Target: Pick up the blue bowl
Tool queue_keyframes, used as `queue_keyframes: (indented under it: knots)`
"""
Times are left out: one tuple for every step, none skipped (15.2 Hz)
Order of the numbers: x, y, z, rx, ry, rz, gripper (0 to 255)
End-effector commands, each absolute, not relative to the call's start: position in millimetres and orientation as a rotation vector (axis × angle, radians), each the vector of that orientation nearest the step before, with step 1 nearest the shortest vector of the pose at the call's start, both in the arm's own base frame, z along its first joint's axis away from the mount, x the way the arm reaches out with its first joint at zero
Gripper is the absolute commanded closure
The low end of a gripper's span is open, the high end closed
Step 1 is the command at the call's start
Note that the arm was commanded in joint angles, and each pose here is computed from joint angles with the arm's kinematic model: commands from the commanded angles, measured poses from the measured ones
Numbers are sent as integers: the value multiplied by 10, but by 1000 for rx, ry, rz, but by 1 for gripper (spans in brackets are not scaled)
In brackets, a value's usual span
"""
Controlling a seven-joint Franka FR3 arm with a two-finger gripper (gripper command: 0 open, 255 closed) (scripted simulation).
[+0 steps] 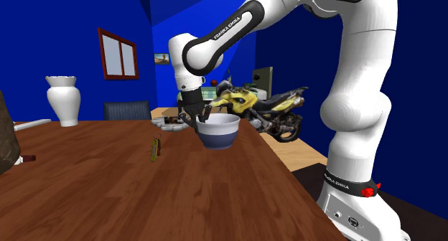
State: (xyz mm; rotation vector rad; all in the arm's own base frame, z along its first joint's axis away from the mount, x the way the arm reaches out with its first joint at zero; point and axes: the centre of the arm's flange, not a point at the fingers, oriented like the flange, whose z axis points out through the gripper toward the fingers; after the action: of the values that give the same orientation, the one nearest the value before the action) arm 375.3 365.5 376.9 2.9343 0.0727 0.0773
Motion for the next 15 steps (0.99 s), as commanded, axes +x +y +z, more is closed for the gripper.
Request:
queue_keyframes:
  knots:
    - [3754,3653,3769,2934,72,78,255]
    - [3754,3653,3770,2934,72,78,255]
    - [3757,3658,3764,2934,72,78,255]
    - [3756,3658,3817,2934,72,78,255]
    - [3757,3658,3870,2934,72,78,255]
    - [3757,3658,3922,2934,72,78,255]
    - [3757,3658,3975,2934,72,78,255]
    - [3757,3658,4028,2934,72,78,255]
    - [3757,3658,4081,2934,72,78,255]
    - [3757,3658,4134,2934,72,78,255]
    - [3757,3658,4186,2934,72,78,255]
    - [3757,3658,4239,2934,72,78,255]
    - [3757,3658,4292,2934,72,78,255]
    - [3757,3658,4345,2934,72,78,255]
    - [3757,3658,4398,2934,72,78,255]
